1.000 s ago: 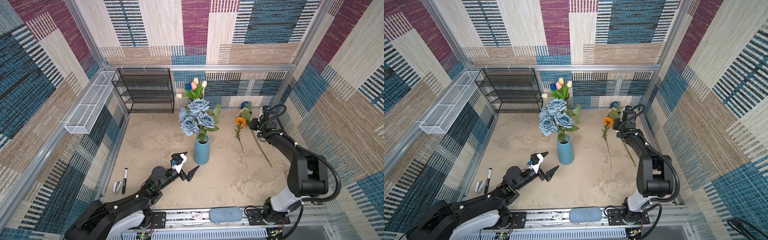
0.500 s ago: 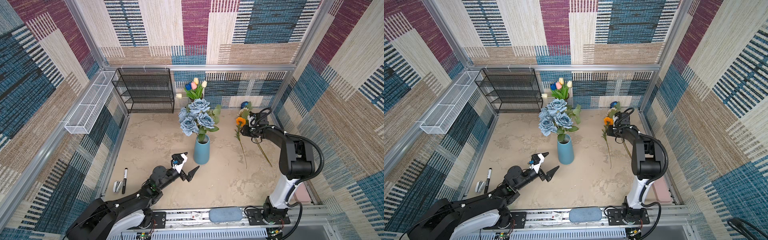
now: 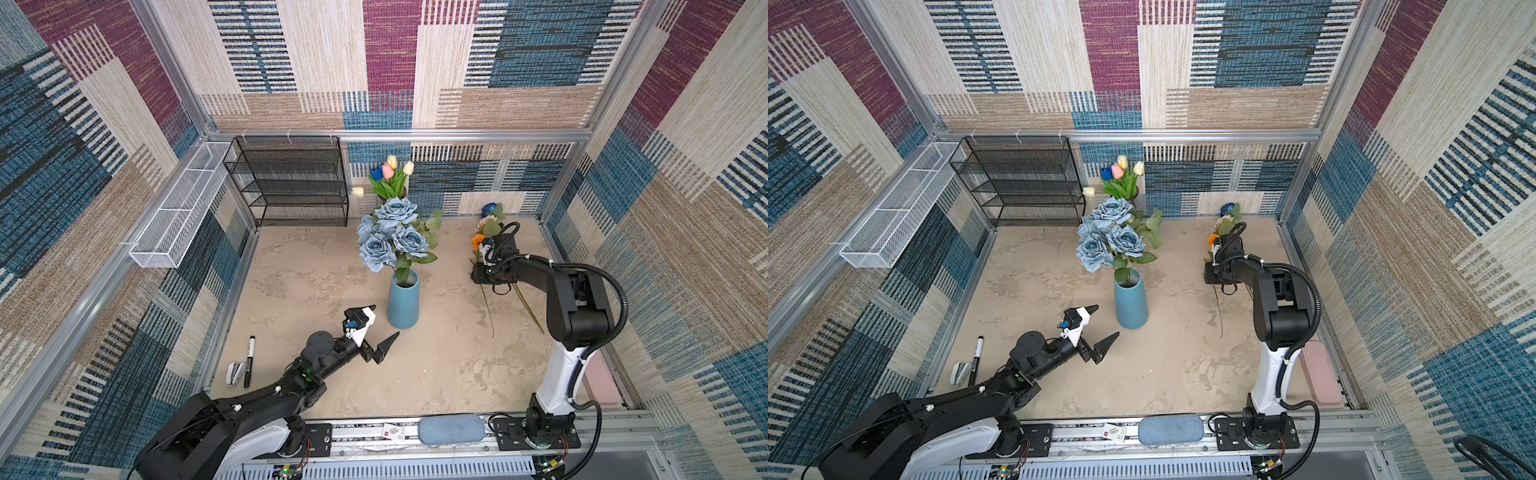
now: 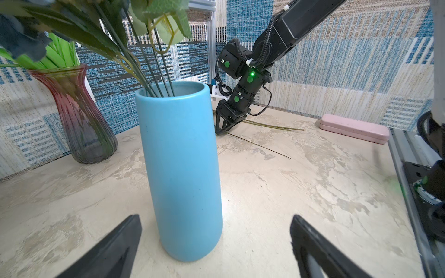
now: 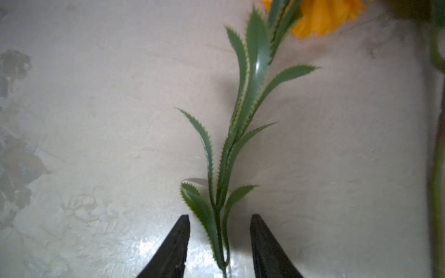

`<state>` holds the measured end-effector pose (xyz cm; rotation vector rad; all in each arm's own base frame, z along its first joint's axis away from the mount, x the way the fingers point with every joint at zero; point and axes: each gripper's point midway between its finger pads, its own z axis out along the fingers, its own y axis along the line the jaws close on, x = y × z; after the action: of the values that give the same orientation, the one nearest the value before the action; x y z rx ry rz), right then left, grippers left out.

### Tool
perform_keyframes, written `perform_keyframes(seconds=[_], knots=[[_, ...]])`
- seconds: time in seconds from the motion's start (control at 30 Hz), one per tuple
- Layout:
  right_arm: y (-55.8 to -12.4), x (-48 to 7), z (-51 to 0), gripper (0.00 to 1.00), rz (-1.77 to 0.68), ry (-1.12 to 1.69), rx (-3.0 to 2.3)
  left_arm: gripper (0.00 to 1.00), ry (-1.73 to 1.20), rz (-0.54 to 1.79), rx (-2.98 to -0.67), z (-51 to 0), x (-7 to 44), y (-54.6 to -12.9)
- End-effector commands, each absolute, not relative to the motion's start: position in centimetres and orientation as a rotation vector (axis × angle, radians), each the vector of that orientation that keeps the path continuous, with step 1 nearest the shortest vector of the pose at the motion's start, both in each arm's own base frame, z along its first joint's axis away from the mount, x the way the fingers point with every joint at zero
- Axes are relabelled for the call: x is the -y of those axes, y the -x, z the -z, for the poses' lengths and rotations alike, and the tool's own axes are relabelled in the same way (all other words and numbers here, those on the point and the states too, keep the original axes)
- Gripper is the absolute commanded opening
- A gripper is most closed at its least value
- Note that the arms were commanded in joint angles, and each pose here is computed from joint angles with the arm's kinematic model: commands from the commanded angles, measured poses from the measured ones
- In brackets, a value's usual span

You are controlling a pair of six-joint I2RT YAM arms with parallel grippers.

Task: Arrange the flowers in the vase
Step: 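Grasp the orange flower stem with the right gripper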

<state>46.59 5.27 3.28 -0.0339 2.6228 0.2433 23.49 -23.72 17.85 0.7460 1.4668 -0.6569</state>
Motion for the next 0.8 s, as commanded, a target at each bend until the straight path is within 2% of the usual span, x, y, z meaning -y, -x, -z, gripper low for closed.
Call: perform_keyframes(seconds=[0.0, 0.33, 0.6, 0.77], knots=[[-46.3, -5.0, -3.3, 0.44, -0.184, 0.063, -2.637, 0.99, -0.741, 0.666, -1.417, -19.1, 23.9, -23.4], [-45.4, -5.6, -2.4, 0.22, -0.139, 0.134, -2.669, 0.99, -0.742, 0.673, -1.421, -19.0, 24.0, -23.4], [-46.0, -6.2, -3.9, 0.09, -0.180, 0.153, -2.619, 0.99, -0.741, 0.674, -1.420, -19.0, 24.0, -23.4], [-46.7, -6.8, -6.2, 0.05, -0.219, 0.153, -2.543, 0.99, -0.741, 0.675, -1.421, -19.0, 24.0, -23.4]])
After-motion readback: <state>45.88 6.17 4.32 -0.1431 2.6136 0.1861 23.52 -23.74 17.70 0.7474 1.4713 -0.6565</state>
